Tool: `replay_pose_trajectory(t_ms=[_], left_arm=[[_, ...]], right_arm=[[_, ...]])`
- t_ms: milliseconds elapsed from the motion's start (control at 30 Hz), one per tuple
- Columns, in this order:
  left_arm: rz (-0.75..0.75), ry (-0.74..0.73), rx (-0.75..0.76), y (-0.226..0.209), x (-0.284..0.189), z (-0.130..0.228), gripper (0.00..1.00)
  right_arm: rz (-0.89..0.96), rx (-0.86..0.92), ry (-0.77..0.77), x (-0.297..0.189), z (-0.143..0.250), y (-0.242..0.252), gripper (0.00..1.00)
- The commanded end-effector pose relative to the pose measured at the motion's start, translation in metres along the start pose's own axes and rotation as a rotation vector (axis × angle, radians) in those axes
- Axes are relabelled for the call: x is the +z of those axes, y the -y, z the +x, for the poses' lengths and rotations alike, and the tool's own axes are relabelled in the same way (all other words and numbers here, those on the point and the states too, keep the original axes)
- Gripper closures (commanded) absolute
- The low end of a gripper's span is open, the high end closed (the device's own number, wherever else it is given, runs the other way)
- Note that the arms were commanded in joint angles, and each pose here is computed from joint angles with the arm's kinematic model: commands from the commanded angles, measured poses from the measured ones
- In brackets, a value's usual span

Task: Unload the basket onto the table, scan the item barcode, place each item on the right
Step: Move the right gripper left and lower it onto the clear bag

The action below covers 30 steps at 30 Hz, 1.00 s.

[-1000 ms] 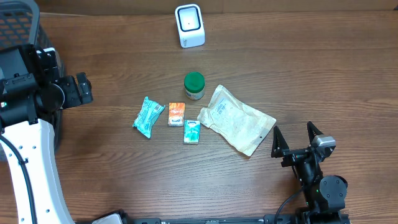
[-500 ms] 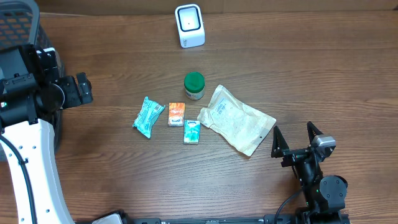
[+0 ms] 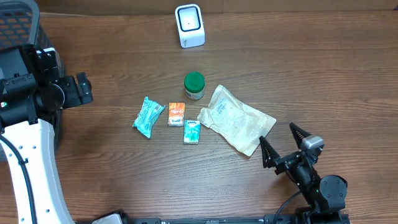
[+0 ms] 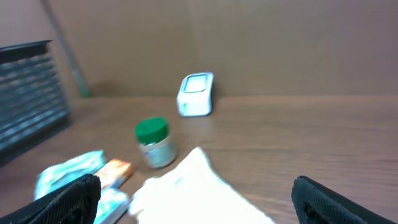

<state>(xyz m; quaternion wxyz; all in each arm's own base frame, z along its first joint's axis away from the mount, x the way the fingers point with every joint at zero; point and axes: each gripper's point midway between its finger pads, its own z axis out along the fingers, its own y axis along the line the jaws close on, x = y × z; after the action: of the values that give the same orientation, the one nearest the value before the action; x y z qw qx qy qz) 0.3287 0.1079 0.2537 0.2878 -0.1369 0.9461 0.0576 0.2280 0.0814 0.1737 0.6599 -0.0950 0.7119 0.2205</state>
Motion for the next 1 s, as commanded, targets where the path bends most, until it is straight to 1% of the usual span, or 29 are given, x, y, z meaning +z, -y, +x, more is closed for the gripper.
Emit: replay_pose_trajectory(t_ms=[0,167,267,367,467,533,667,767,867,967], left_arm=[[0.017,0.005,0.013,0.003,0.0,-0.002,0.01],[0.017,0.005,0.013,0.003,0.0,-0.002,0.0],[0.017,0.005,0.013,0.003,0.0,-0.002,0.0],[0.017,0.005,0.013,0.003,0.0,-0.002,0.0],[0.017,0.005,0.013,0.003,0.0,-0.002,0.0],[0.017,0.005,0.013,0.003,0.0,-0.002,0.0],[0.017,0.005,0.013,0.003,0.0,-0.002,0.0],[0.017,0.005,0.013,0.003,0.0,-0.002,0.0],[0.017,0.005,0.013,0.003,0.0,-0.002,0.0],[0.017,0.004,0.013,0.003,0.0,-0.002,0.0]], right_arm=[[-0.094,-0.036,0.055,-0.01,-0.04,-0.025,0.0],[-0.123,-0.018,0.008,-0.016,-0.072,-0.04,0.0],[-0.119,0.012,-0.058,-0.013,-0.089,-0.043,0.0],[-0.101,0.057,-0.163,-0.005,-0.101,-0.042,0.0],[-0.112,0.055,-0.286,0.004,-0.108,-0.043,0.0],[-0.114,0.068,-0.381,0.011,-0.11,-0.042,0.0],[-0.118,0.156,-0.537,0.025,-0.112,-0.041,0.0],[-0.126,0.207,-0.598,0.039,-0.11,-0.039,0.0],[-0.243,0.242,-0.627,0.052,-0.104,-0.051,0.0],[-0.211,0.229,-0.699,0.064,-0.083,-0.046,0.0]])
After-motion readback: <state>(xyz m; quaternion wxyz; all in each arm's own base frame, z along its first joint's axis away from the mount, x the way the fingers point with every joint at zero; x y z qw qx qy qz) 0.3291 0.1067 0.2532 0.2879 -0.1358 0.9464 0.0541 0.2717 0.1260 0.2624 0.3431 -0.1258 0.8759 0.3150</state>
